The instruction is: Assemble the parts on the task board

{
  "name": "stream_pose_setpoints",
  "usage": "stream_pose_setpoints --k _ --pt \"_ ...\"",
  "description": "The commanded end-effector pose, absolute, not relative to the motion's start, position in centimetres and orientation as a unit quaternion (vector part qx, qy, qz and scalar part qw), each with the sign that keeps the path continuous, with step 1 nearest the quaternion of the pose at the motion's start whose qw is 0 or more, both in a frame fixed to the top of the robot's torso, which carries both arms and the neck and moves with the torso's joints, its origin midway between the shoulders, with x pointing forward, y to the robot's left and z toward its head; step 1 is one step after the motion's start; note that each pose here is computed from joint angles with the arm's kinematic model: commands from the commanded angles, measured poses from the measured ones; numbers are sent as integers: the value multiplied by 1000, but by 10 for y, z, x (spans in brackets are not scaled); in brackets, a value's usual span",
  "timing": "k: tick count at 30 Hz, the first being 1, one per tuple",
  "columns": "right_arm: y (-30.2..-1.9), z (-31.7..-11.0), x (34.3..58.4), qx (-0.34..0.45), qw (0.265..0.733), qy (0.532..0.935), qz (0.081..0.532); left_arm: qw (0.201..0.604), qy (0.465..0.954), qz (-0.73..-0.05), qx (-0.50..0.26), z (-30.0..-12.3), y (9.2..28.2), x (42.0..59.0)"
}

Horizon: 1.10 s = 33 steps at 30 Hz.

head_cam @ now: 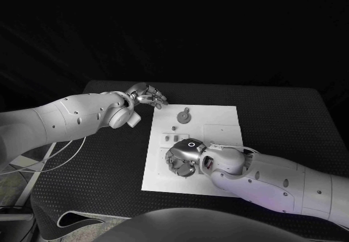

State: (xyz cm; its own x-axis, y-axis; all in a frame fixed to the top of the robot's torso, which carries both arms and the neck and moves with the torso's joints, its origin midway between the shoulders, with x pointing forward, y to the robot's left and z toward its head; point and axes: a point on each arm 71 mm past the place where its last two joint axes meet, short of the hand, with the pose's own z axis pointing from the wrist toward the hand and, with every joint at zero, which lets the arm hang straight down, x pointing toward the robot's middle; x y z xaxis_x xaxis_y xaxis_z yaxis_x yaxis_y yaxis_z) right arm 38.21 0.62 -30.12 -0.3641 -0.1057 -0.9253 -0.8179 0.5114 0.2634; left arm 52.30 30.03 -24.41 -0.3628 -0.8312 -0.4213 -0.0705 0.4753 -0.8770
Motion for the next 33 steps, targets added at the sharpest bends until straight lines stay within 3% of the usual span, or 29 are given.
stream_pose_setpoints --k 1,12,22,29,33 --pt "5 -299 383 -301 475 729 391 465 719 -412 -312 -243 299 523" --pt "-4 -291 381 -277 495 713 413 465 719 -411 -313 -243 300 523" --pt "-28 -253 396 -219 521 698 439 467 718 -409 -315 -244 302 524" --pt "-69 -219 421 -119 485 750 434 474 713 -404 -320 -244 311 526" --pt "-98 -209 434 -75 471 773 418 475 711 -406 -321 -243 310 527"
